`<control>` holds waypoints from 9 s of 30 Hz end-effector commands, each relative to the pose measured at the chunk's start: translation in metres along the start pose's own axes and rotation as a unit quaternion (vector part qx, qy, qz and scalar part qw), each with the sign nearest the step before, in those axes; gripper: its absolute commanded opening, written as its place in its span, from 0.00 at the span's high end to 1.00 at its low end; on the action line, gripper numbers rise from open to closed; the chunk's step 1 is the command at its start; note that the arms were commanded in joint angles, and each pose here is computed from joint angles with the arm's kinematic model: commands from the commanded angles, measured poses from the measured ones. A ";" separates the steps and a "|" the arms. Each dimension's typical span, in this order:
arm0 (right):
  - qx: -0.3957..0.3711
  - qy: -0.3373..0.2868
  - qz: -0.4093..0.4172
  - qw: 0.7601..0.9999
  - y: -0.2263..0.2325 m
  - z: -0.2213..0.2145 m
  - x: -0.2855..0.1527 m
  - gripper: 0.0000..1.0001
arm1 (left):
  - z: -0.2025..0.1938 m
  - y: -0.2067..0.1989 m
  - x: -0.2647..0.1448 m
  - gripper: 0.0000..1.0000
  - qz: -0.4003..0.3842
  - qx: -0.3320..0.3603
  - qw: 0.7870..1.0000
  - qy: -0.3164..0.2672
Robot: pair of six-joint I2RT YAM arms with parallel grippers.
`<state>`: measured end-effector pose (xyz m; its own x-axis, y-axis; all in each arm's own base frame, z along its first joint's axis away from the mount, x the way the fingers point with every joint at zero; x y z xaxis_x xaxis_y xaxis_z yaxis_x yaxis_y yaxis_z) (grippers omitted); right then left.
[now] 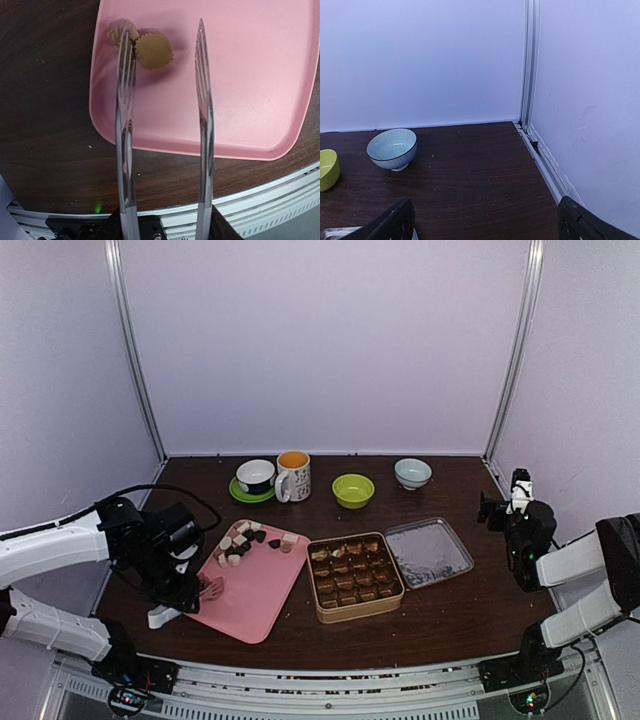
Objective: Pack the chocolate
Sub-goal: Pick up the fake chocolate from the plate, then place the fake chocolate in the empty pocket of the box, then pick up the fake chocolate from the plate.
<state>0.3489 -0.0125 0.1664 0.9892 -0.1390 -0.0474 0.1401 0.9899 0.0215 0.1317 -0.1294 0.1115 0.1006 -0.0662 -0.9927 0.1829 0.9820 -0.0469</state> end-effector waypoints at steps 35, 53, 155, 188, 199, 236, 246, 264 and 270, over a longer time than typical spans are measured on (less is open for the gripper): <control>0.004 -0.014 -0.003 1.000 -0.002 0.008 0.002 0.00 | 0.060 -0.068 -0.082 0.71 -0.136 0.075 0.979 -0.135; 0.005 -0.015 -0.002 1.000 -0.001 0.009 0.002 0.00 | 0.129 -0.139 -0.120 0.72 -0.264 0.120 0.909 -0.298; 0.003 -0.014 -0.002 1.000 -0.001 0.008 0.002 0.00 | 0.073 -0.039 -0.072 0.56 -0.133 0.073 0.954 -0.258; 0.004 -0.015 -0.002 1.000 -0.001 0.008 0.002 0.00 | 0.028 -0.014 -0.030 0.56 -0.034 0.035 0.998 -0.047; 0.004 -0.015 -0.002 1.000 -0.002 0.008 0.002 0.00 | 0.031 0.002 -0.022 0.55 0.016 0.022 0.999 -0.039; 0.004 -0.015 -0.002 1.000 -0.001 0.009 0.002 0.00 | 0.028 0.020 0.005 0.53 0.077 0.033 0.996 0.001; 0.004 -0.015 -0.002 1.000 -0.001 0.008 0.002 0.00 | 0.019 0.009 0.000 0.54 0.029 0.026 0.999 0.009; 0.004 -0.015 -0.003 1.000 -0.002 0.009 0.002 0.00 | 0.026 -0.003 -0.019 0.56 -0.018 0.020 0.999 -0.022; 0.004 -0.015 -0.002 1.000 -0.001 0.008 0.002 0.00 | 0.020 0.010 -0.011 0.55 0.027 0.019 0.999 0.000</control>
<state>0.3489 -0.0125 0.1665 0.9892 -0.1390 -0.0471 0.1401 0.9899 0.0216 0.1484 -0.1287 0.1233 0.1041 -0.0575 -0.9929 0.2329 0.9720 -0.0318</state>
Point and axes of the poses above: each gripper's point midway between its finger pads, its own x axis out along the fingers, its own y axis along the line the jaws close on, z = x × y, the point moved 2 cm from there along -x, back along the fingers
